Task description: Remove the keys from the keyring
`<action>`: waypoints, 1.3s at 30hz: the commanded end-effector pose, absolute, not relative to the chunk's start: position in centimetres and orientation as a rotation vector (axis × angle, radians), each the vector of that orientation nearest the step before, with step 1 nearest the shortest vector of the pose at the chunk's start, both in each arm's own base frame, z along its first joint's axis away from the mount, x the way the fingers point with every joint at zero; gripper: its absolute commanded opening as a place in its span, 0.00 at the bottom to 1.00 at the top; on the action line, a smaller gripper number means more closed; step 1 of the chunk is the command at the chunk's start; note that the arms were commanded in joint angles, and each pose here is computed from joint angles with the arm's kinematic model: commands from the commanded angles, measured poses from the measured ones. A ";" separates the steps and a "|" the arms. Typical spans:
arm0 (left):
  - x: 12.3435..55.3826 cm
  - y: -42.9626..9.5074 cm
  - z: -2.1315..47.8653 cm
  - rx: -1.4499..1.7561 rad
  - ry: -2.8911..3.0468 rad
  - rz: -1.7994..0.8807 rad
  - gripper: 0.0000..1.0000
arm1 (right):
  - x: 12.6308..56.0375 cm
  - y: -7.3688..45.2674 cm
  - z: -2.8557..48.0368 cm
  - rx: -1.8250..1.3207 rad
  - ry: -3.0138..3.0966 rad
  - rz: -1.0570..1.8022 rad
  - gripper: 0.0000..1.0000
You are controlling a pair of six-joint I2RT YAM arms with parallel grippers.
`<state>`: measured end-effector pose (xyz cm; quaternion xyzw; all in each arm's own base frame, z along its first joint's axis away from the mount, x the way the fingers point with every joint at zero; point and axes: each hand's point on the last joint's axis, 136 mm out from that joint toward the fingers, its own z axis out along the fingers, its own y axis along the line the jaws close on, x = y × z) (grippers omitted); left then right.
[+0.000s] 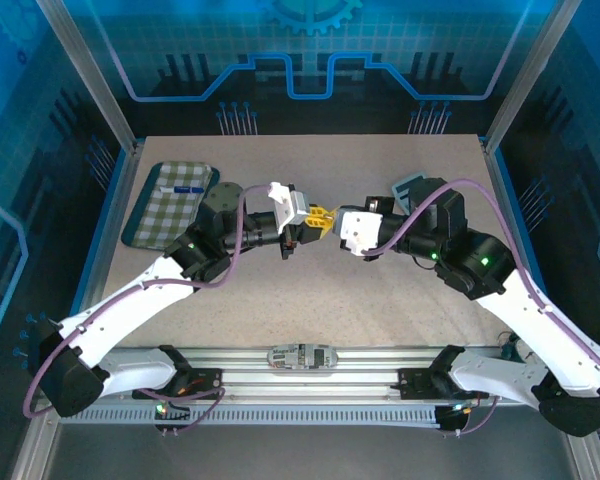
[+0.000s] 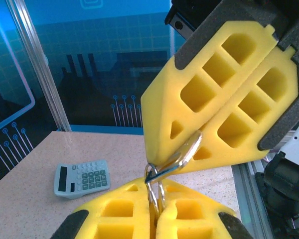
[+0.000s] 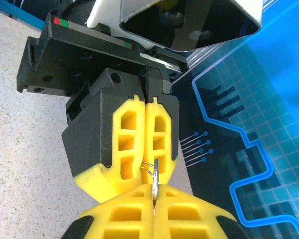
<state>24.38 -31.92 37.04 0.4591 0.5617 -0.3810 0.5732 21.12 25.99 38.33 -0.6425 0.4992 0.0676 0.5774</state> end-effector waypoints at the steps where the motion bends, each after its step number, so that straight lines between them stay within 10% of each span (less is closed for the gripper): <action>1: 26.9 -30.2 43.2 0.887 1.184 -0.792 0.00 | 13.3 28.6 32.6 -1.829 1.108 0.538 0.00; 10: 27.0 -29.4 43.6 0.870 1.188 -0.820 0.00 | 13.7 27.2 37.4 -1.556 1.105 0.856 0.00; 39: 26.4 -30.0 43.0 0.910 1.204 -0.882 0.00 | 16.4 30.1 29.5 -1.884 0.997 0.078 0.00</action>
